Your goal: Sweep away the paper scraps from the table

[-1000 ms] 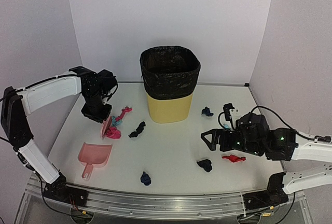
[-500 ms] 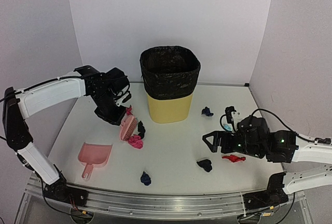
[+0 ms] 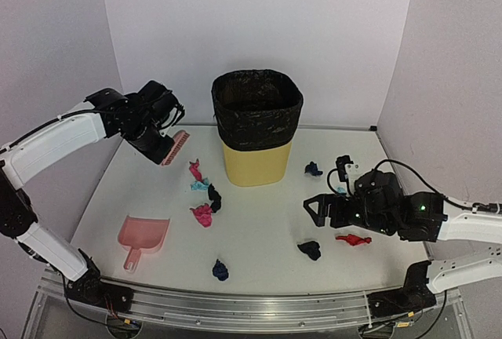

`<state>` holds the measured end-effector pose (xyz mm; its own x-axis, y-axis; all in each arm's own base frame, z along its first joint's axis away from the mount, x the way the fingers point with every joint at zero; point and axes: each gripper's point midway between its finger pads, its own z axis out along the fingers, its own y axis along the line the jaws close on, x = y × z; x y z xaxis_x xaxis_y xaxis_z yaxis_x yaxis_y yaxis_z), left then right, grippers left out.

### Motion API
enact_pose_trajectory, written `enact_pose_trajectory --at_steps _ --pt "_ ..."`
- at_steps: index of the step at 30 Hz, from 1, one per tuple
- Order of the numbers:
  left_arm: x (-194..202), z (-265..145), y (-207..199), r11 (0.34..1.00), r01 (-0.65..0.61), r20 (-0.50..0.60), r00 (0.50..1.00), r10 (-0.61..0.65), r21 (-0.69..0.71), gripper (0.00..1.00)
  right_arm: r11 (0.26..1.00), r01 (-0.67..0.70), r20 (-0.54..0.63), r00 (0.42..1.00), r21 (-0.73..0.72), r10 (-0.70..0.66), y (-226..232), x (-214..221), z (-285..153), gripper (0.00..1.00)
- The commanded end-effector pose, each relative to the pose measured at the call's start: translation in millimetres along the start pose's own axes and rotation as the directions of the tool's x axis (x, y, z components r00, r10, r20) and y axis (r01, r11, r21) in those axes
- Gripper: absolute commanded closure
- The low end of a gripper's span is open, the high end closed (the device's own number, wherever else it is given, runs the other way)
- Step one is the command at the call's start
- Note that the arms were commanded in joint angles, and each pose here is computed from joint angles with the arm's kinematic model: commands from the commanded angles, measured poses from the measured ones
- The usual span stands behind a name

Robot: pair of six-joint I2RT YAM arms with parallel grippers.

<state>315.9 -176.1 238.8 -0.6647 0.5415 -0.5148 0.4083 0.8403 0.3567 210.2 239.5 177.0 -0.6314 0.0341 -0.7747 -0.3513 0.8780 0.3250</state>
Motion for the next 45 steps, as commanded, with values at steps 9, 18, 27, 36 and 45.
enact_pose_trajectory --at_steps 9,18,27,36,45 --pt "-65 67 65 0.907 -0.379 0.185 0.893 0.41 -0.181 1.0 0.999 0.011 -0.006 1.0 -0.047 -0.012 20 -11 3 0.02" --pt "-47 126 44 0.878 -0.474 0.037 0.878 0.477 -0.064 1.0 1.0 -0.004 0.021 1.0 -0.028 0.005 12 -13 -1 0.02" --pt "-16 141 10 0.879 -0.457 -0.019 0.886 0.463 0.135 1.0 1.0 -0.001 0.007 1.0 -0.004 0.001 5 -3 3 0.02" --pt "13 108 -35 0.836 -0.501 -0.042 0.852 0.522 0.224 1.0 1.0 0.011 -0.002 1.0 0.007 -0.011 1 1 5 0.02" --pt "31 78 -68 0.872 -0.413 -0.104 0.886 0.452 0.263 1.0 1.0 -0.004 -0.021 1.0 -0.005 0.004 0 9 5 0.02"
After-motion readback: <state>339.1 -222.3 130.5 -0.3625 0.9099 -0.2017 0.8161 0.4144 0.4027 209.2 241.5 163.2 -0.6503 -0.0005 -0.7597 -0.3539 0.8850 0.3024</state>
